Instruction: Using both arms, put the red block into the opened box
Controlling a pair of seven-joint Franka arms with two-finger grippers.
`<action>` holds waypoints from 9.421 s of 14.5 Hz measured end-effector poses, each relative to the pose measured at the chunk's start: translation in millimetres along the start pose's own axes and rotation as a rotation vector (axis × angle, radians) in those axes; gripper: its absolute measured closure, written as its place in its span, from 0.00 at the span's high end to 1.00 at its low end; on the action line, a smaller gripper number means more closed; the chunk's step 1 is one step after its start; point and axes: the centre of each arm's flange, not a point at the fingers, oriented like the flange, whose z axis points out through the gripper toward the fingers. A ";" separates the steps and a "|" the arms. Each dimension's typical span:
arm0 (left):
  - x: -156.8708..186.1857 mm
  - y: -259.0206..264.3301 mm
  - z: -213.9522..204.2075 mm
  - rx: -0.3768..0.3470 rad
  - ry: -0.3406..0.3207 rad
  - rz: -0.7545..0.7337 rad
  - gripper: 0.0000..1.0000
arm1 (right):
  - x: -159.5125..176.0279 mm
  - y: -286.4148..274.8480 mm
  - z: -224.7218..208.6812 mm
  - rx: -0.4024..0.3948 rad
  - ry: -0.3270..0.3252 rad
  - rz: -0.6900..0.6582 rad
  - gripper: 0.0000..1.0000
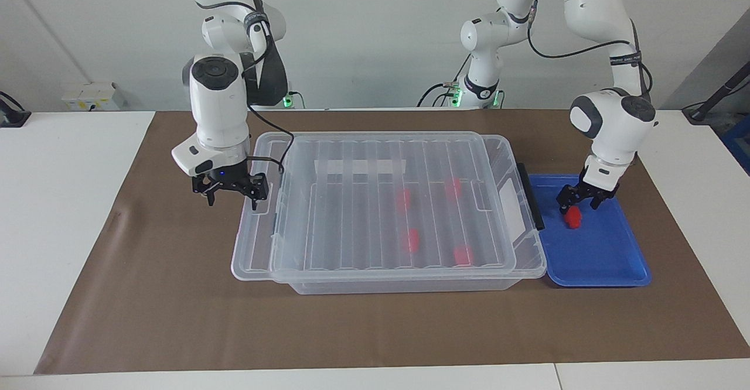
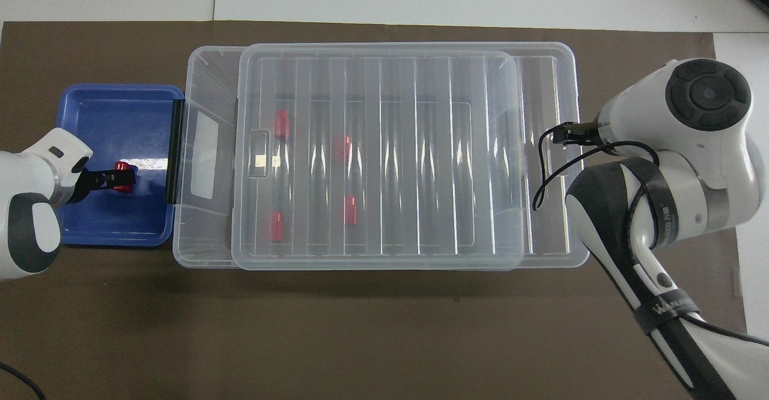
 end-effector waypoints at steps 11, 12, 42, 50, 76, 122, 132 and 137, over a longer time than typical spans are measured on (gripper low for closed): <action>-1.8 13.8 13.6 -0.007 -0.008 0.023 0.61 | 5.0 37.9 4.2 -0.055 -0.023 0.031 1.00; -1.9 13.6 13.6 -0.007 -0.008 0.023 0.48 | 5.6 42.6 5.2 -0.057 -0.025 0.029 1.00; 43.7 254.7 -174.7 -0.065 -0.137 -0.464 0.34 | 6.1 106.8 -17.0 -0.077 -0.020 0.086 1.00; 32.5 267.4 -141.5 -0.086 -0.082 -0.444 0.34 | -29.6 124.9 -138.1 0.141 -0.102 0.130 1.00; -6.5 325.4 -4.4 -0.005 -0.044 -0.230 0.34 | -35.8 124.6 -150.6 0.185 -0.174 0.135 1.00; 41.5 96.7 -305.8 0.123 -0.138 -0.196 1.00 | -36.2 124.1 -147.8 0.184 -0.179 0.135 1.00; 34.3 80.6 -299.7 0.099 -0.172 -0.125 1.00 | -36.1 124.1 -147.7 0.184 -0.178 0.135 1.00; 34.8 77.9 -299.2 0.085 -0.172 -0.098 1.00 | -35.9 124.0 -147.6 0.184 -0.177 0.135 1.00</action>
